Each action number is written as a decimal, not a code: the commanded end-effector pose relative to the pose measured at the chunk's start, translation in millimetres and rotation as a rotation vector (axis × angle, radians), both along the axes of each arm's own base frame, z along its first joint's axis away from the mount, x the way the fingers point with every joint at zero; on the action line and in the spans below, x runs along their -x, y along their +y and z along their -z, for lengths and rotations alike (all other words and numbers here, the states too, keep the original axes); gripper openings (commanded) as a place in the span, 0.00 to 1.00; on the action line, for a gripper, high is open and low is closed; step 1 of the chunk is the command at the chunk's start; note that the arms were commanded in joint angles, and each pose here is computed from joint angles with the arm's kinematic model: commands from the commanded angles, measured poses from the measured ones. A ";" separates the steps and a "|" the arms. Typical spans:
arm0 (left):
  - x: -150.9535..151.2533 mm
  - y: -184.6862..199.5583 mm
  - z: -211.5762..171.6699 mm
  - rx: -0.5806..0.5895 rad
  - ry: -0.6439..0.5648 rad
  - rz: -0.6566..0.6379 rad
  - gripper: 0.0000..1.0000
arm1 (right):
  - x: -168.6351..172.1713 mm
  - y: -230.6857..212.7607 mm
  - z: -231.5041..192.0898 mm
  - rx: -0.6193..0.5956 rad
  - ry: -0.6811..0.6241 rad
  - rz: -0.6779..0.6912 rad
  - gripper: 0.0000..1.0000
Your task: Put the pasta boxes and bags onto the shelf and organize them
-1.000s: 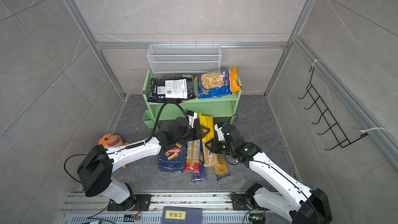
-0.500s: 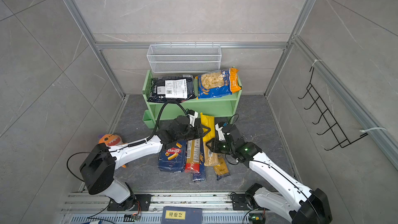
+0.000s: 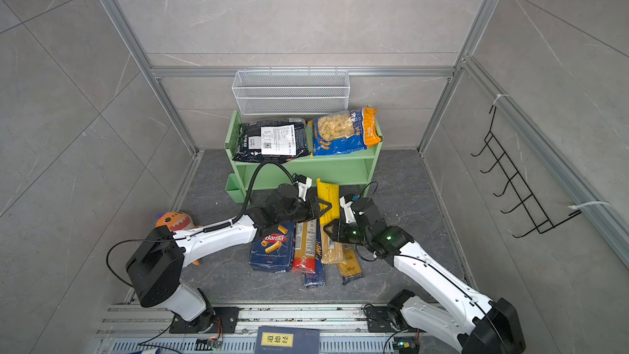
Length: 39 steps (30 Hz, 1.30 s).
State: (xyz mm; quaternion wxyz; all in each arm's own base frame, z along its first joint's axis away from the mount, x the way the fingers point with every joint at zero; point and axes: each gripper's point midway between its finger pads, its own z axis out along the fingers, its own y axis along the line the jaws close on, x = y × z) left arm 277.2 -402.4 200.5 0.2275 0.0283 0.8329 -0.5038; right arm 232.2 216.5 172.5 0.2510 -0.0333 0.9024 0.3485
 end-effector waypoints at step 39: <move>-11.1 17.4 -66.6 0.285 -0.085 -0.031 0.00 | 15.5 8.5 -17.6 -0.134 -0.086 -0.061 0.85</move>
